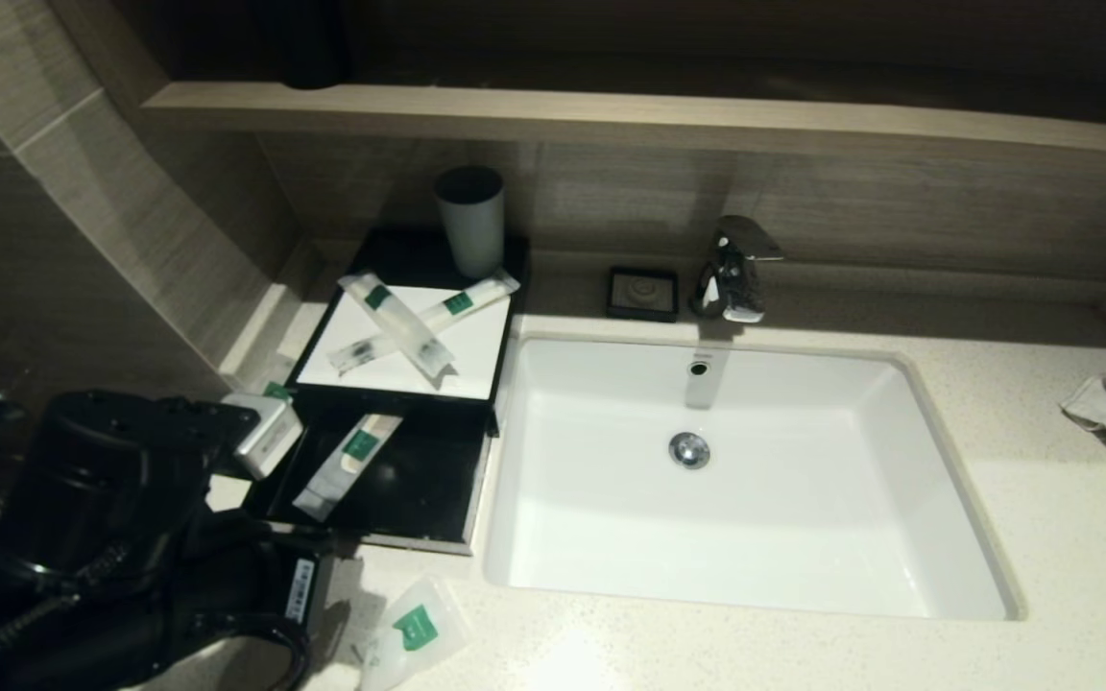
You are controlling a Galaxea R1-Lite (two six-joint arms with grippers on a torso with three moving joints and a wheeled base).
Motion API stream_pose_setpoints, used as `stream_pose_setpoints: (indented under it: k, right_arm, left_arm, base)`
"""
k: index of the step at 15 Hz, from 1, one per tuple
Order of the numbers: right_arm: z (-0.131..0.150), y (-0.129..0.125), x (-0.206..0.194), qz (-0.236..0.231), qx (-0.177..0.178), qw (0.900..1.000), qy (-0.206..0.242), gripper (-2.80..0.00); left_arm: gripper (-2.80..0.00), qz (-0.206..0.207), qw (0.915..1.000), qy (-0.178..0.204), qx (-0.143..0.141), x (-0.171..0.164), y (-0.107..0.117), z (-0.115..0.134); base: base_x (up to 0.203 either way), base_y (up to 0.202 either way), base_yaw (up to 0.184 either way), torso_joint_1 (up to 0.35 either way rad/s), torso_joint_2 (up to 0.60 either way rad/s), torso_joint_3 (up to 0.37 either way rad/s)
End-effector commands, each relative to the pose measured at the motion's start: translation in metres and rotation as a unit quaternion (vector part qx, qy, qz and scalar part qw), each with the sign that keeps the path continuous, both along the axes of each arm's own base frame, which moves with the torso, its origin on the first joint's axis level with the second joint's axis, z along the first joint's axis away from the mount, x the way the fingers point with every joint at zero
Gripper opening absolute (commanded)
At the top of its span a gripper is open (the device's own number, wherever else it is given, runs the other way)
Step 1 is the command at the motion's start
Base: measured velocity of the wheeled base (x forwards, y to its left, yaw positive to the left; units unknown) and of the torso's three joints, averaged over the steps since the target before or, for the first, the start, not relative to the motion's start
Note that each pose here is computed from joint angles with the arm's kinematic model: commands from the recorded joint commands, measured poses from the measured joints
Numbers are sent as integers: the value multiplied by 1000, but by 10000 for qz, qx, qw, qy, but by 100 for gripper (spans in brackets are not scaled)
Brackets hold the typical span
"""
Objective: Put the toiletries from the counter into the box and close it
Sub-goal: Open the drawer, then pick up the bathroom toiletry
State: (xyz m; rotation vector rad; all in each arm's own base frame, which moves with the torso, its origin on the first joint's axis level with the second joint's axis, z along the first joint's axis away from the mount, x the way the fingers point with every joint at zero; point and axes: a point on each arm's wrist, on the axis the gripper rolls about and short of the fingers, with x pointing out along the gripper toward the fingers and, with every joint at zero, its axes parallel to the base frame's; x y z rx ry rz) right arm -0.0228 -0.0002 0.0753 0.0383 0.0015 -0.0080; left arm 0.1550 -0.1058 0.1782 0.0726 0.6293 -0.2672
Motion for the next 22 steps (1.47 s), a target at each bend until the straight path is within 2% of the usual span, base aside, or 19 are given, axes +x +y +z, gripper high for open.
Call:
stream_pose_setpoints:
  k: [1, 6, 14, 18, 19, 22]
  right_arm:
    - [0, 0, 0, 1, 0, 10000, -1, -280]
    - [0, 0, 0, 1, 0, 10000, -1, -280]
    - [0, 0, 0, 1, 0, 10000, -8, -280]
    - [0, 0, 0, 1, 0, 10000, -1, -280]
    - [0, 0, 0, 1, 0, 10000, -3, -280]
    - [0, 0, 0, 1, 0, 10000, -1, -280]
  left_arm:
    - [-280, -245, 9995, 182, -118, -2, 0, -2]
    - [-280, -577, 9968, 549, -107, -6, 0, -14]
    - [-280, -1061, 9909, 815, 116, -14, 4, -31]
    - [-280, -1271, 9878, 882, 194, -17, -2, -34]
    - [0, -1294, 9872, 905, 211, -17, -3, -35]
    - [0, -1304, 9860, 1001, 272, -15, -6, -40]
  base:
    - [0, 0, 0, 0, 0, 0]
    - [0, 0, 0, 0, 0, 0]
    - [0, 0, 0, 0, 0, 0]
    - [0, 0, 0, 0, 0, 0]
    - [0, 0, 0, 0, 0, 0]
    - [0, 0, 0, 0, 0, 0]
